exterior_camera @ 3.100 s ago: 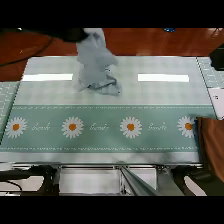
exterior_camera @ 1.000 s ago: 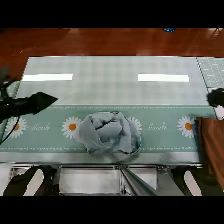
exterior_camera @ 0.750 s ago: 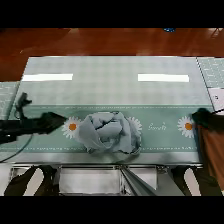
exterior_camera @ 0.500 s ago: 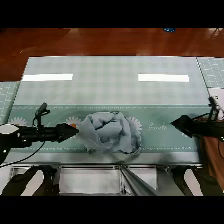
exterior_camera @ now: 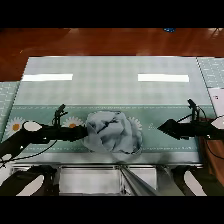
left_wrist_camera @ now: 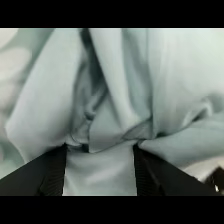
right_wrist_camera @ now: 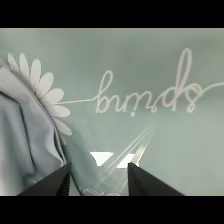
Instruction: Fold the shirts.
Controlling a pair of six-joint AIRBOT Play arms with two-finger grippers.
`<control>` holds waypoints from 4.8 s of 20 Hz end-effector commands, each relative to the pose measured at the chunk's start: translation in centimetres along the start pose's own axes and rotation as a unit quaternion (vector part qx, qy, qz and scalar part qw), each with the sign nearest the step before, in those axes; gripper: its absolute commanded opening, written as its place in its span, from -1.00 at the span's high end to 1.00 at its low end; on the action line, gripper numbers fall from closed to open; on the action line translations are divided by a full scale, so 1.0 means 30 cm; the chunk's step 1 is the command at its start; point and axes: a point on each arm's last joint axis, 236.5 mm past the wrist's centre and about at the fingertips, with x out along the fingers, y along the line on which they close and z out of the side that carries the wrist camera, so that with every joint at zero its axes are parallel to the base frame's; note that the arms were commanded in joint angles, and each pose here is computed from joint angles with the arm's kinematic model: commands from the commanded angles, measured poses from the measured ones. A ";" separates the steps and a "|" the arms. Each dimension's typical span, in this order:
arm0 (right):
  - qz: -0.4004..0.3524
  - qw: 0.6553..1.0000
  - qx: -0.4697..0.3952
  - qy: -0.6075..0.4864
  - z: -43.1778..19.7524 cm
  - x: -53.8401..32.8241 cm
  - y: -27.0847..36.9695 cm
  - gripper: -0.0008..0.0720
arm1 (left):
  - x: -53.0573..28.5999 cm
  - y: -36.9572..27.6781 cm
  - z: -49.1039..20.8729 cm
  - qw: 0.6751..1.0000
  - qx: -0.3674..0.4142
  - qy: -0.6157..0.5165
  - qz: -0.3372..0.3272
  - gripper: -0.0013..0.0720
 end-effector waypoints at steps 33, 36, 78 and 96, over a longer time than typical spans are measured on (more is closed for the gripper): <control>0.116 0.887 -0.316 -0.317 0.476 -0.863 0.943 0.93 | -1.082 -0.811 0.761 0.871 0.187 -0.425 -0.159 0.91; 0.059 0.823 -0.368 -0.428 0.386 -1.187 1.002 0.93 | -1.394 -1.002 0.650 0.800 0.276 -0.517 -0.129 0.91; -0.023 0.978 -0.151 -0.142 0.915 -0.108 0.385 -0.18 | -0.358 0.070 0.750 0.977 -0.012 -0.191 0.099 -0.42; -0.102 0.987 0.094 -0.077 0.515 -0.206 -0.369 -0.11 | -0.088 -0.107 0.332 0.996 -0.082 -0.015 -0.021 -0.42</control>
